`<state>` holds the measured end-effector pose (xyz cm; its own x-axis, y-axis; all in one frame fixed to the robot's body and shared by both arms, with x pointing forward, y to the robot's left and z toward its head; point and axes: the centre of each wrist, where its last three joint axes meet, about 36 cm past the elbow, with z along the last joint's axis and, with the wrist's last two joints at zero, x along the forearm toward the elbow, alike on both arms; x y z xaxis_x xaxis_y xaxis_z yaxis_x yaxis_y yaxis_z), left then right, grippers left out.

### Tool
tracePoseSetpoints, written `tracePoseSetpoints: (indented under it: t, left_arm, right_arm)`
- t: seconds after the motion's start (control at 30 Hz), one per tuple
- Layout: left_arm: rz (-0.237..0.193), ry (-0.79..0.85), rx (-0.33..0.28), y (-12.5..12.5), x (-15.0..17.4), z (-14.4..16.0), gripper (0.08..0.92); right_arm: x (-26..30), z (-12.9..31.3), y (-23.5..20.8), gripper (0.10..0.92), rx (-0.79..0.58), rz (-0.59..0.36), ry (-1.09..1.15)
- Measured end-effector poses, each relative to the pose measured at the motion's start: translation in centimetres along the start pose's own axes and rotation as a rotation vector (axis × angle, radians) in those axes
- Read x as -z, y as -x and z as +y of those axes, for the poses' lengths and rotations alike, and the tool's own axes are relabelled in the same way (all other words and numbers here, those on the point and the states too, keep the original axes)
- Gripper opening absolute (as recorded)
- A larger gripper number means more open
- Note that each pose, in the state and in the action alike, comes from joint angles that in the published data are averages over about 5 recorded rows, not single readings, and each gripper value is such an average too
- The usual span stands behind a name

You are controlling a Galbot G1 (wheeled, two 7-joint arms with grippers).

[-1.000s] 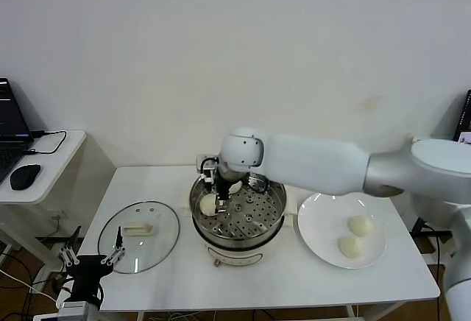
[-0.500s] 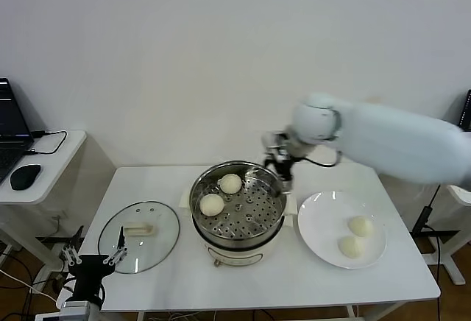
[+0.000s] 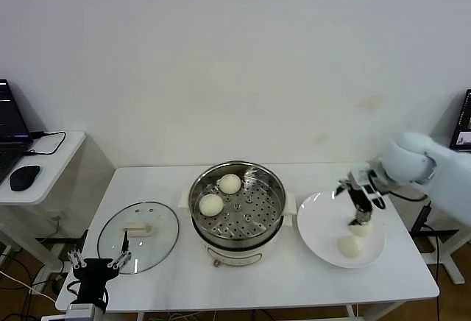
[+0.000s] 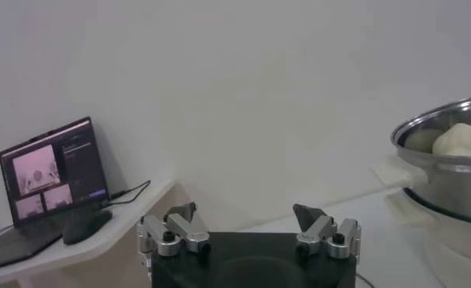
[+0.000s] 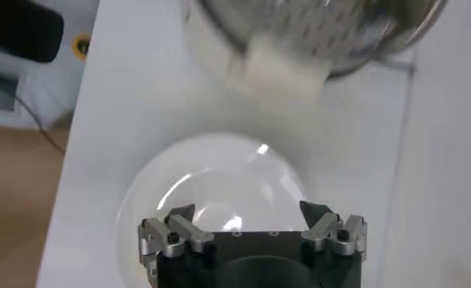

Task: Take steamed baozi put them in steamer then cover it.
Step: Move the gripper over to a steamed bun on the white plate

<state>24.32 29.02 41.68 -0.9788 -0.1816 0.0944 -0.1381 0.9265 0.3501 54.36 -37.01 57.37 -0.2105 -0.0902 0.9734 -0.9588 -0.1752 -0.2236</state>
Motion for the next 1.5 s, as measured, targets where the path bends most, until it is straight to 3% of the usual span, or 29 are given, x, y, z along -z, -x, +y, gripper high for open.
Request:
tracePoseSetpoints:
  t: [0.33, 0.83, 1.5]
  left_arm:
    - [0.016, 0.002, 0.011, -0.4, -0.3, 0.0, 0.823]
    - [0.021, 0.002, 0.024, -0.3, -0.5, 0.2, 0.823]
    - [0.021, 0.0, 0.027, -0.2, -0.6, 0.2, 0.823]
  right_arm:
    - [-1.8, 3.0, 4.6, 0.823, 0.023, 0.045, 0.021]
    - [-1.7, 3.9, 9.0, 0.814, 0.024, 0.074, 0.03]
    - [-1.8, 3.8, 11.2, 0.61, 0.038, 0.064, 0.082]
